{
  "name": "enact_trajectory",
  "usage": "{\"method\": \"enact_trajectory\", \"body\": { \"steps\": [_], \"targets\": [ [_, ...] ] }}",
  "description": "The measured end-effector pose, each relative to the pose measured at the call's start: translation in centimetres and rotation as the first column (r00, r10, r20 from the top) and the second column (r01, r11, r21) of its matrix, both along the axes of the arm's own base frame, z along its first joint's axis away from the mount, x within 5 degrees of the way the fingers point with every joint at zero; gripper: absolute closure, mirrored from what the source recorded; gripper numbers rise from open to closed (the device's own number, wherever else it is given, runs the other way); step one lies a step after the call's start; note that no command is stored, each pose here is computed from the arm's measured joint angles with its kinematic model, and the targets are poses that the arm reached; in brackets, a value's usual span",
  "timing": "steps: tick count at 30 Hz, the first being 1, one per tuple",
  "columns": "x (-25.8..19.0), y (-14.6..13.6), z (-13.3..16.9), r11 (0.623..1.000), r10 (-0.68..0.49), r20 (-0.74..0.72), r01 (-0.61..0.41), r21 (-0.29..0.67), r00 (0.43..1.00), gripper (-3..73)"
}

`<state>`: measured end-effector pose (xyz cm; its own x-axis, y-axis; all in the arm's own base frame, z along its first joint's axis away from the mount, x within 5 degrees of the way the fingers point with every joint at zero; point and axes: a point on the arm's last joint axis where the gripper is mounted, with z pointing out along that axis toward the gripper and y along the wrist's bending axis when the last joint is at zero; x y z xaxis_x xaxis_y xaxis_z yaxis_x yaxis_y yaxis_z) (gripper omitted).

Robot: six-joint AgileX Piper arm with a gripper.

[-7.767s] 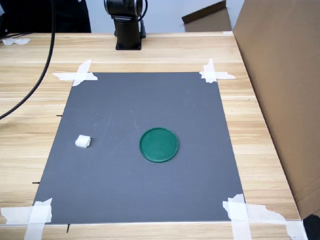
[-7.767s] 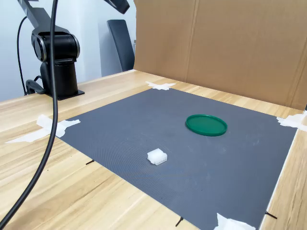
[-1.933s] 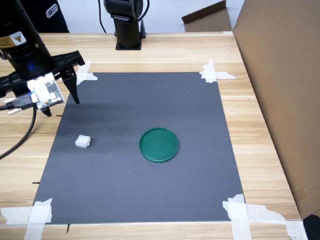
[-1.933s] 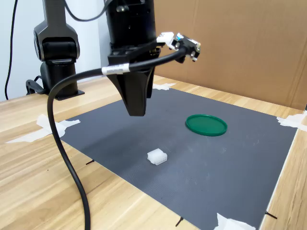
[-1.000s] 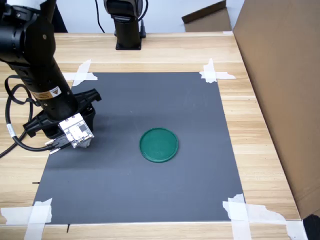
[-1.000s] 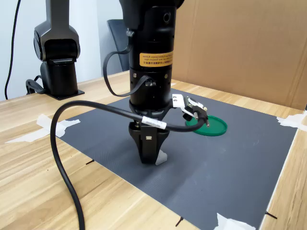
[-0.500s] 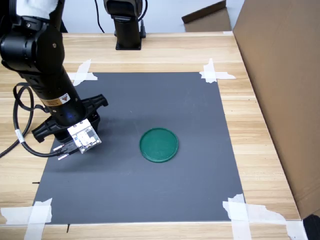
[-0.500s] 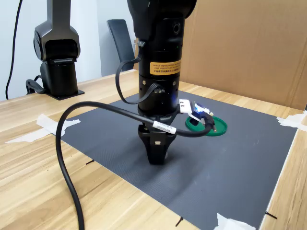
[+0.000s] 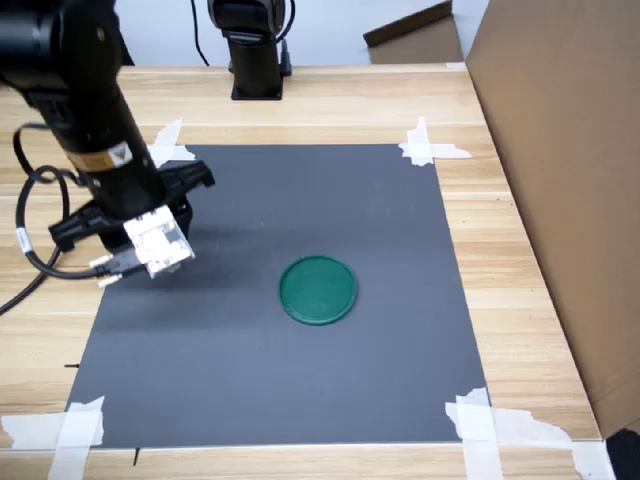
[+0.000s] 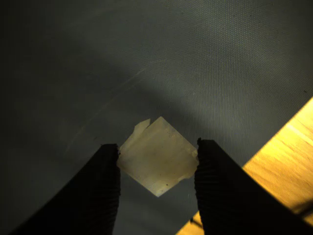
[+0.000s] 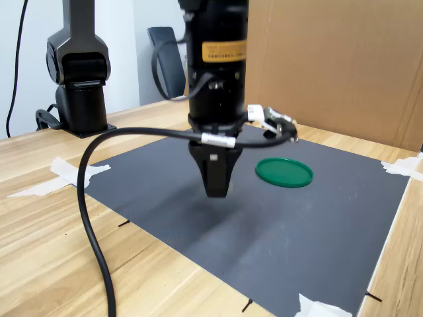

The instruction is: Grasp a white terminal and put it in the green lid.

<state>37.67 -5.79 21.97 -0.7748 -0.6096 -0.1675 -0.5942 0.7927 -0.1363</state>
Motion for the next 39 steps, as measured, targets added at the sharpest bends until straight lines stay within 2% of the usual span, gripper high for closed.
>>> {"method": "enact_trajectory", "body": {
  "steps": [3, 5, 9, 12, 15, 17, 20, 32, 39],
  "targets": [
    [-1.4, 2.0, 3.1, 0.999, 0.052, 0.000, -0.052, 0.000, 0.999, 32.6],
    [-1.5, 3.0, 3.7, 0.997, 0.072, -0.007, -0.072, 0.003, 0.997, 32.6],
    [-1.4, 7.1, 5.2, 0.991, 0.136, -0.002, -0.136, 0.015, 0.991, 32.6],
    [-1.4, 8.7, 5.3, 0.986, 0.166, 0.002, -0.166, 0.017, 0.986, 32.6],
    [-1.6, 11.3, 5.1, 0.976, 0.217, 0.010, -0.217, 0.021, 0.976, 32.6],
    [-1.2, 13.6, 4.4, 0.971, 0.236, 0.020, -0.237, 0.028, 0.972, 32.6],
    [-0.3, 15.0, 3.1, 0.971, 0.240, 0.008, -0.240, 0.025, 0.971, 32.6],
    [1.6, 15.8, -2.1, 0.974, 0.225, -0.050, -0.226, -0.007, 0.973, 32.6],
    [1.5, 15.7, -2.1, 0.974, 0.227, -0.063, -0.228, -0.013, 0.972, 32.4]
  ]
}}
